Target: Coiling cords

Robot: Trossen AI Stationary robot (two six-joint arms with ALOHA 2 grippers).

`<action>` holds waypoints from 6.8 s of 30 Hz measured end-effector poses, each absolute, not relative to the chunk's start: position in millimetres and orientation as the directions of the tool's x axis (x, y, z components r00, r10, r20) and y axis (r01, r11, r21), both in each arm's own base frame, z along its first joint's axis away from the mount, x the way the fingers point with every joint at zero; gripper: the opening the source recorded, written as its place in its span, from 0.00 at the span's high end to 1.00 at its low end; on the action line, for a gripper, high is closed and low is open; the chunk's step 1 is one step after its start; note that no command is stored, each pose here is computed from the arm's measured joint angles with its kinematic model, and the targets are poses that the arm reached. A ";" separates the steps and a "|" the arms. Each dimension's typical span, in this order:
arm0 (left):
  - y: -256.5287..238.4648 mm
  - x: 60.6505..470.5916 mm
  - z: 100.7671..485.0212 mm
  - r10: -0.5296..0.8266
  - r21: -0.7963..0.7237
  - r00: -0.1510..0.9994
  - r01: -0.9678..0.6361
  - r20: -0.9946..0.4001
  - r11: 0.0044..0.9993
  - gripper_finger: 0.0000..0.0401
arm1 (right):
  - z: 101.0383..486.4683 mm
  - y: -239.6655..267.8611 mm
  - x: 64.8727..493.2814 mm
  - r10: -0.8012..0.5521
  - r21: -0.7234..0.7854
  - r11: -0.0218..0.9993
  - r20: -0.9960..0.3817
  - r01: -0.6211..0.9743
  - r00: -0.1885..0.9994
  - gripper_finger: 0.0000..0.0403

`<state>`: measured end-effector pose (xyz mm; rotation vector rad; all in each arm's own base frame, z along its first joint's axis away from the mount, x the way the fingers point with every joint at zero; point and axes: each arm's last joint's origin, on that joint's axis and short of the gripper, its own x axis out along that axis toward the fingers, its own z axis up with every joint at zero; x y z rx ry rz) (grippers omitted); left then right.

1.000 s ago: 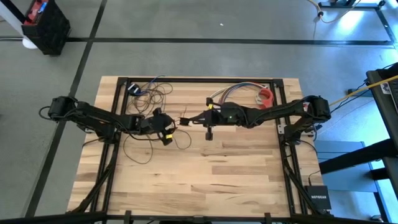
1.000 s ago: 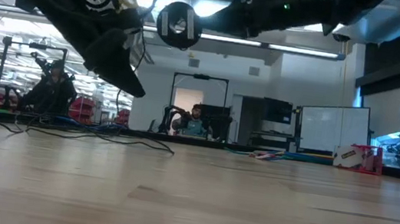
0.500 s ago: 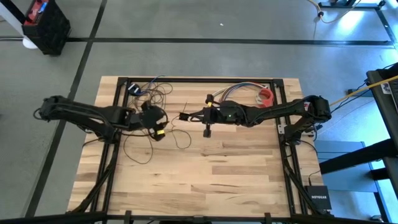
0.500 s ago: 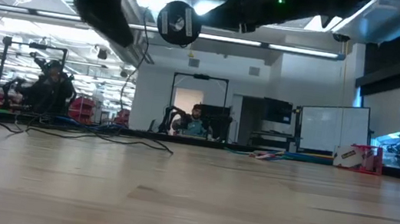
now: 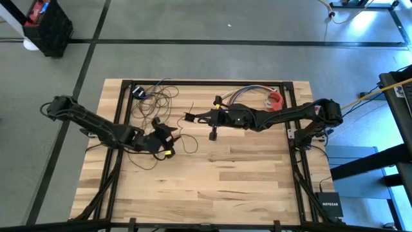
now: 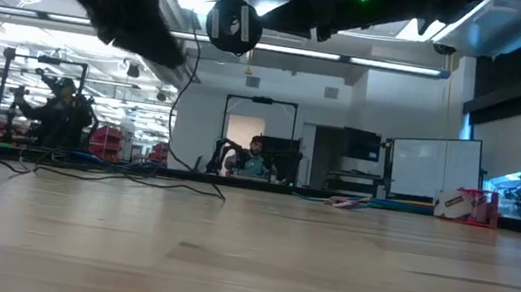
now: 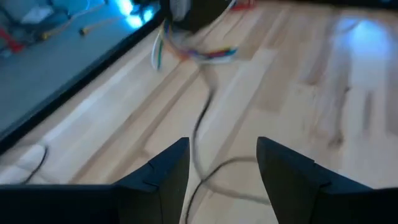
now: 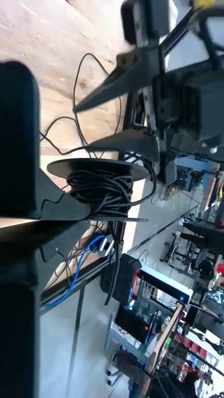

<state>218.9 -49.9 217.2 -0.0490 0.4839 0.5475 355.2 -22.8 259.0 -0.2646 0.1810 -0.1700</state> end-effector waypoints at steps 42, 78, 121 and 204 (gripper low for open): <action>-29.7 241.9 176.9 0.675 0.307 0.631 -0.603 -0.381 0.737 0.99 | 273.0 -17.2 356.7 -0.001 -0.153 0.988 -0.014 -0.002 1.000 1.00; -35.7 259.6 172.3 0.611 0.240 0.716 -0.562 -0.337 0.792 0.96 | 201.0 -29.8 343.7 -0.427 -0.440 0.880 -0.568 0.180 0.704 0.80; -35.9 257.8 169.4 0.612 0.252 0.705 -0.559 -0.358 0.790 0.96 | 126.8 -31.8 365.2 -0.609 -0.744 0.669 -0.559 -0.014 0.562 0.62; -46.6 347.3 138.2 0.473 0.314 0.799 -0.372 -0.371 0.874 0.52 | 204.3 -35.3 328.9 -0.300 -0.385 0.923 -0.667 0.029 0.682 0.99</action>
